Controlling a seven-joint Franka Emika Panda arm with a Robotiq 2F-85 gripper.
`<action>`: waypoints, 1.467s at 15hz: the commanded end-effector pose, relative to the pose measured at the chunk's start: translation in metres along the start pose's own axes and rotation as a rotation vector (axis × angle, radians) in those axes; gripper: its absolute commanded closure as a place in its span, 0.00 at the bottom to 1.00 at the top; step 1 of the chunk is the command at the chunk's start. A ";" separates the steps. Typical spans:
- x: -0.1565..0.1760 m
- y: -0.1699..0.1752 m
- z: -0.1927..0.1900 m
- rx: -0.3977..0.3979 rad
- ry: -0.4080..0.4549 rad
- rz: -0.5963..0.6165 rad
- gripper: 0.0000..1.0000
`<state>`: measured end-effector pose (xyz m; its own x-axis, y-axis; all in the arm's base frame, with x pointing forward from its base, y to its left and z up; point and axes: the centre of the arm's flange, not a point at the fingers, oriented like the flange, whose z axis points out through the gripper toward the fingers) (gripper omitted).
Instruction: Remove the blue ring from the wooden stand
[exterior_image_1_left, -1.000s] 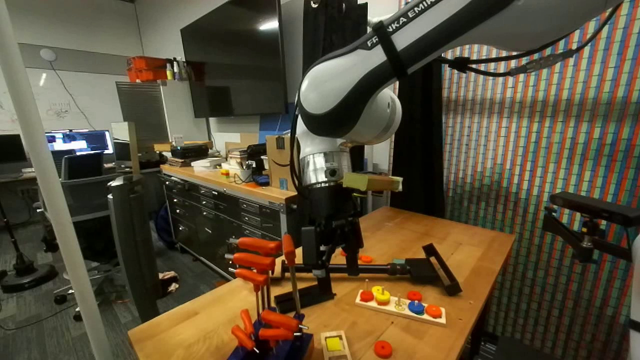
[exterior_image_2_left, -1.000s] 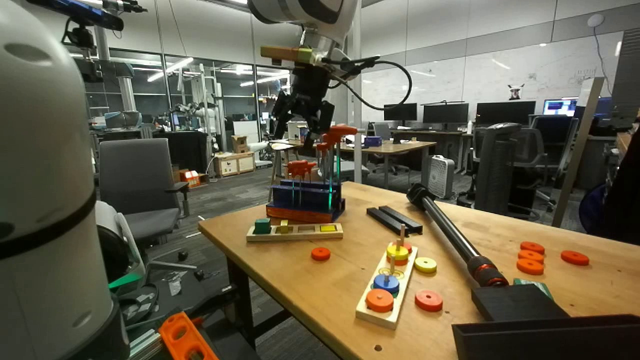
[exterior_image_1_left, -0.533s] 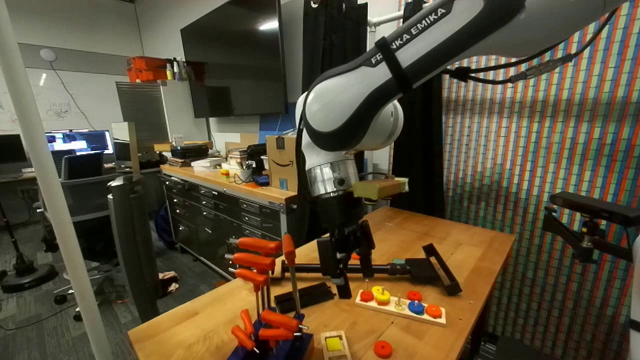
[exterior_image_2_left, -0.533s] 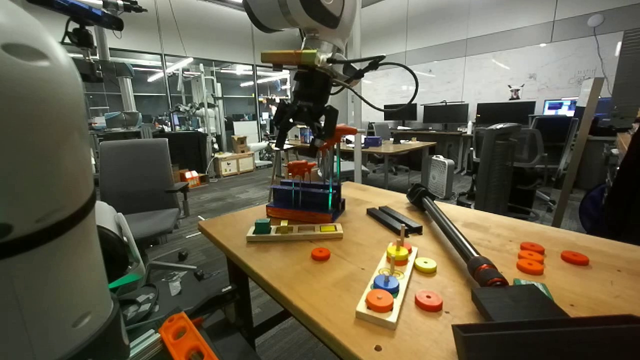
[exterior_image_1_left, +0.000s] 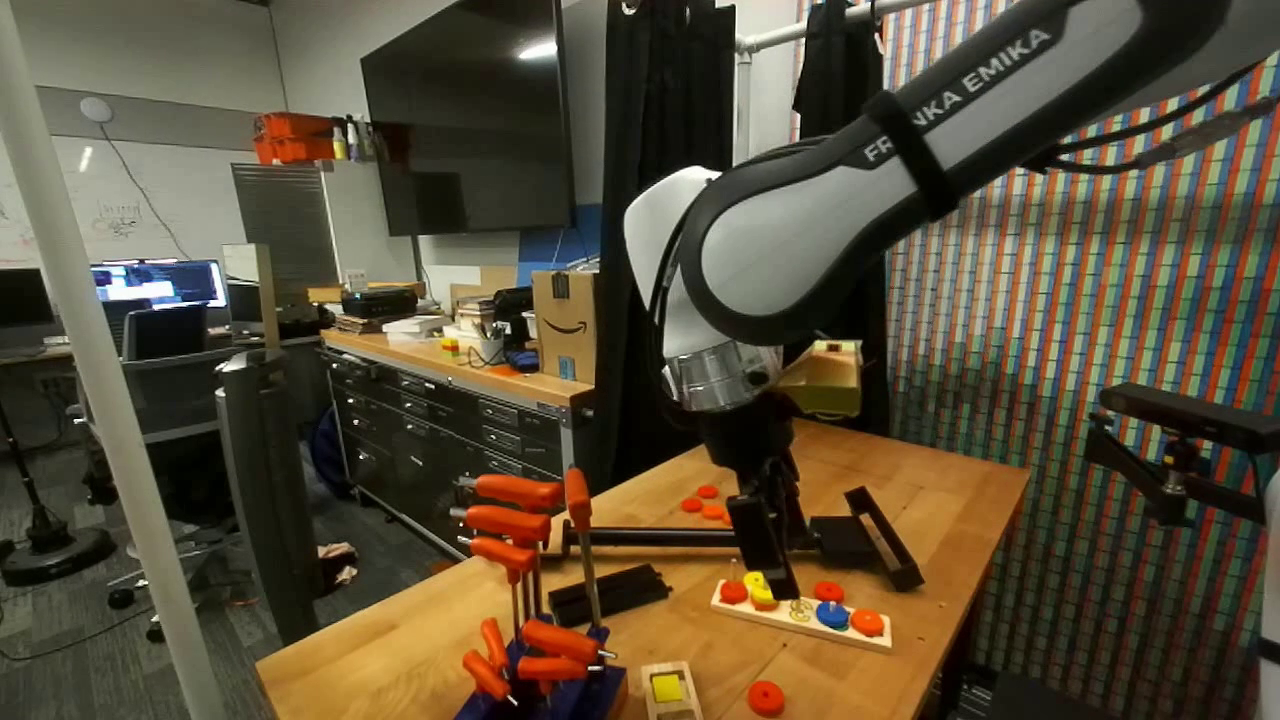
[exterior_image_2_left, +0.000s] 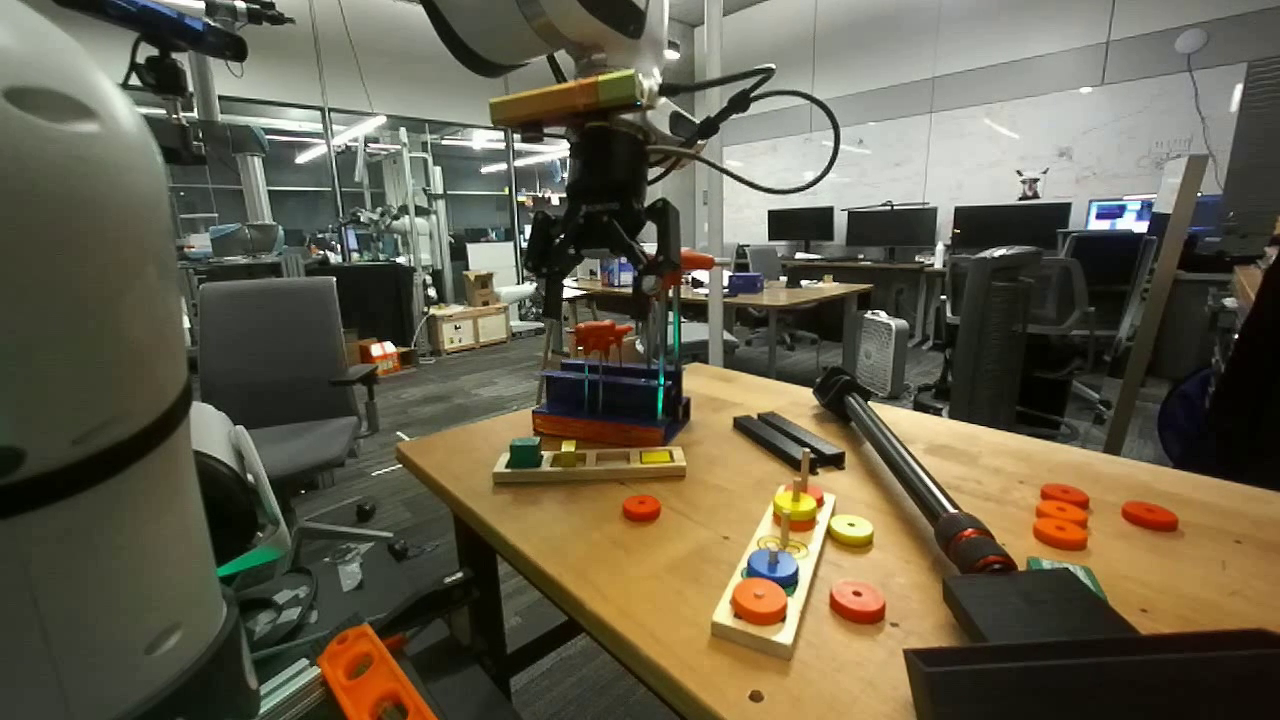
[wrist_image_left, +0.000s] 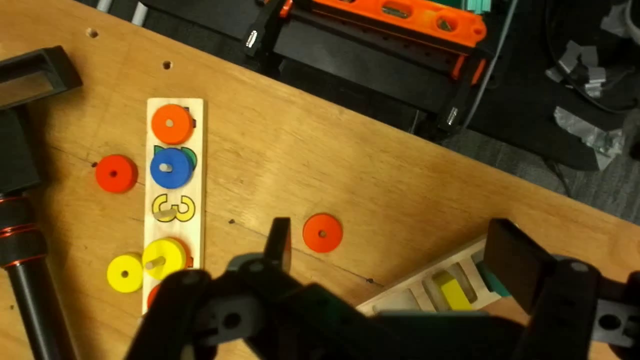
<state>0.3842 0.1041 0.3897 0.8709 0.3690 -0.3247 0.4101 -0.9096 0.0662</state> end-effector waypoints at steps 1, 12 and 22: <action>-0.050 -0.009 0.003 -0.082 0.086 -0.116 0.00; -0.078 0.043 0.031 -0.049 0.305 -0.335 0.00; -0.095 0.115 0.055 0.028 0.336 -0.296 0.00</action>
<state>0.3414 -0.0265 0.3885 0.7458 0.6659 -0.0167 0.6660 -0.7460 -0.0044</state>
